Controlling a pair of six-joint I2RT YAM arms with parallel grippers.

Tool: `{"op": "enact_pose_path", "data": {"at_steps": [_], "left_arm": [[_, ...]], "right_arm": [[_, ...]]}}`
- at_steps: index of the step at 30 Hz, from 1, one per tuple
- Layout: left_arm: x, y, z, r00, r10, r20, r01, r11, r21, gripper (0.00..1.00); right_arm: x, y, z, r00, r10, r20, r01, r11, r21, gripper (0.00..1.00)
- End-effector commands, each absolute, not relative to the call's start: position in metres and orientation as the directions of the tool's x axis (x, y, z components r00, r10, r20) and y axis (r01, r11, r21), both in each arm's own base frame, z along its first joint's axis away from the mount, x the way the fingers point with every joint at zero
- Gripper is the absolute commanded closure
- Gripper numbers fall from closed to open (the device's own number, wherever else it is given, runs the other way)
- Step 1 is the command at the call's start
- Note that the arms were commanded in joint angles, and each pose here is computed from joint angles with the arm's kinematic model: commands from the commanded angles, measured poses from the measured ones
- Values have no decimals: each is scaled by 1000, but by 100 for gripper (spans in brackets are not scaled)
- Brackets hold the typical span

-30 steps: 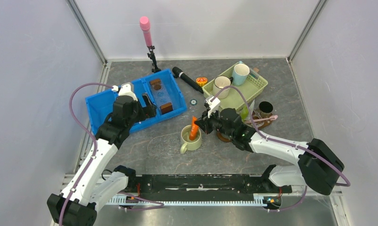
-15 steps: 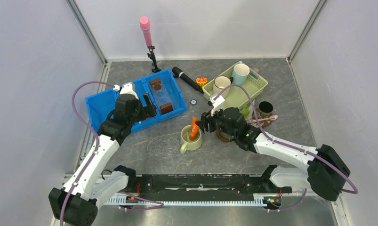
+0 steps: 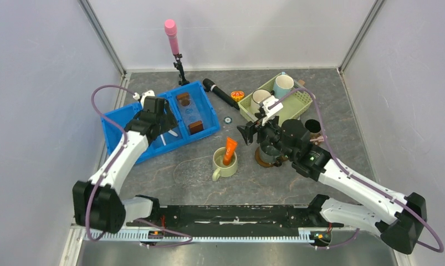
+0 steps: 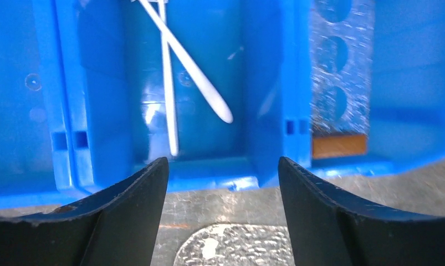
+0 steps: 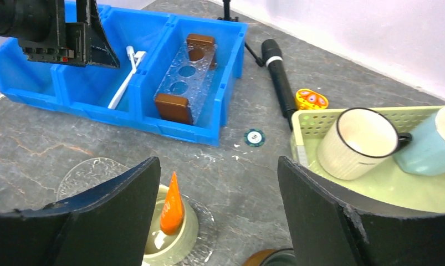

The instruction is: Prepare toiletry sets of a toothbrush and toothpaste on the tray

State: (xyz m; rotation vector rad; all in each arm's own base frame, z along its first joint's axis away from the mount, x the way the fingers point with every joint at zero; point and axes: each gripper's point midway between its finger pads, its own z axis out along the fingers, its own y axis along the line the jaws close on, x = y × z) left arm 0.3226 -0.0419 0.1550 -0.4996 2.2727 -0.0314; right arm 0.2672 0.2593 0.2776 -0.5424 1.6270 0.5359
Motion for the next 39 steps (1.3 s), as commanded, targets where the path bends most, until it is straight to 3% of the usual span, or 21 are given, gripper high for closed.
{"op": "enact_pose_path", "data": {"at_steps": [1, 10, 18, 27, 31, 35, 39], "left_arm": [[351, -22, 147, -529, -511, -677, -505, 831, -233, 24], [391, -15, 94, -475, -667, -574, -659, 702, -270, 37], [400, -13, 64, -459, -698, -550, -708, 661, -248, 39], [399, -12, 31, -466, -725, -507, -748, 629, -213, 45], [398, -11, 22, -467, -733, -495, -760, 619, -198, 56], [395, -10, 25, -464, -734, -496, -762, 616, -198, 77], [393, -5, 46, -438, -724, -533, -755, 618, -220, 92]], "right_arm": [[265, 238, 293, -57, -72, -996, -581, 813, -25, 16], [260, 216, 289, -48, -123, -991, -542, 837, -78, 13], [257, 196, 299, -21, -136, -990, -488, 866, -109, 2], [257, 181, 313, 7, -135, -991, -438, 890, -124, 2], [257, 179, 312, 0, -138, -990, -431, 894, -125, 2], [257, 177, 313, -1, -136, -991, -423, 898, -123, 2], [257, 175, 313, 2, -139, -990, -415, 901, -127, 2]]}}
